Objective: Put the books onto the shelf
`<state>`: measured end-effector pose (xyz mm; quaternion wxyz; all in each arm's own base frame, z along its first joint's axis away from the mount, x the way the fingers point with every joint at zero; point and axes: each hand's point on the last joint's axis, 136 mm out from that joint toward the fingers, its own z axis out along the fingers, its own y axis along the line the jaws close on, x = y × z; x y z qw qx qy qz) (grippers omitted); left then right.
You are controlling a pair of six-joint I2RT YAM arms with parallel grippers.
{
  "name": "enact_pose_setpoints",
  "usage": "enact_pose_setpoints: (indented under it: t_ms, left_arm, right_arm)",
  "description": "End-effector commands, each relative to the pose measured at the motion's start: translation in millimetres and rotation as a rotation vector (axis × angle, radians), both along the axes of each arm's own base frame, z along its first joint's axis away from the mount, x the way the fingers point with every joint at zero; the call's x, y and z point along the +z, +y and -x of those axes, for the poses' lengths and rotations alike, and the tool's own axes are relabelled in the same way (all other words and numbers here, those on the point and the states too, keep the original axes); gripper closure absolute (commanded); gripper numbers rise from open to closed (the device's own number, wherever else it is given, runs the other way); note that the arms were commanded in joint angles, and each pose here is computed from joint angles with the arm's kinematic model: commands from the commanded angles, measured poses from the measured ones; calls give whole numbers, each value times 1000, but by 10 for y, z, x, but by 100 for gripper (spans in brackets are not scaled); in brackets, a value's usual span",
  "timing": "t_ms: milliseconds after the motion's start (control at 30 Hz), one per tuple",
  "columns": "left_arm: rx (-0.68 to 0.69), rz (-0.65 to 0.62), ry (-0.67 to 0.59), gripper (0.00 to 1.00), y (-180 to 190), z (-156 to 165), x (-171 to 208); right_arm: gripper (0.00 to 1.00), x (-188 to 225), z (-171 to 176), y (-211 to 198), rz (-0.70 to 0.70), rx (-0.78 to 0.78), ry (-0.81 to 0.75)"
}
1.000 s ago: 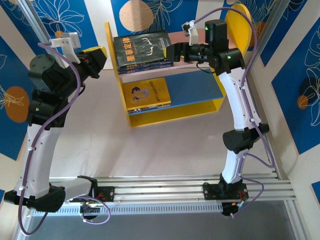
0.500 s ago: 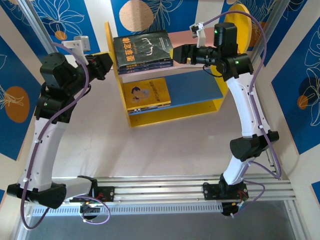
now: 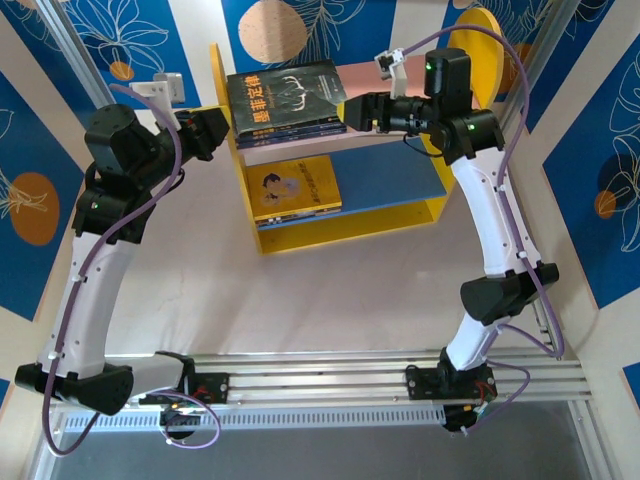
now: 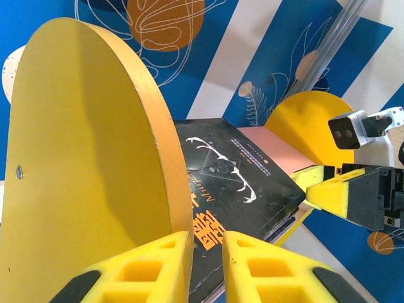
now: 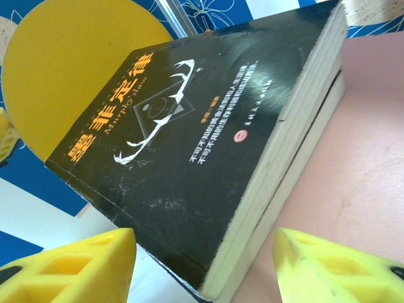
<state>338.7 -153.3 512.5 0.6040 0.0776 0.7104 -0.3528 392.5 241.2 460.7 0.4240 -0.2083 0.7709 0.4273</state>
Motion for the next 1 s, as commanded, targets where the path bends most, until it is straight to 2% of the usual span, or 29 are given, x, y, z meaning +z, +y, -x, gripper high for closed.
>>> enact_pose_setpoints:
  t_ms: [0,567,967]
  left_arm:
    - [-17,-4,-11,78,-18,-1,16]
    - [-10,-11,-16,78,3,31,33]
    - [-6,-17,-21,78,12,40,39]
  right_arm:
    - [41,188,232,35,-21,47,-50]
    - [41,193,327,141,-16,78,-55]
    - [38,178,89,30,1,20,-53]
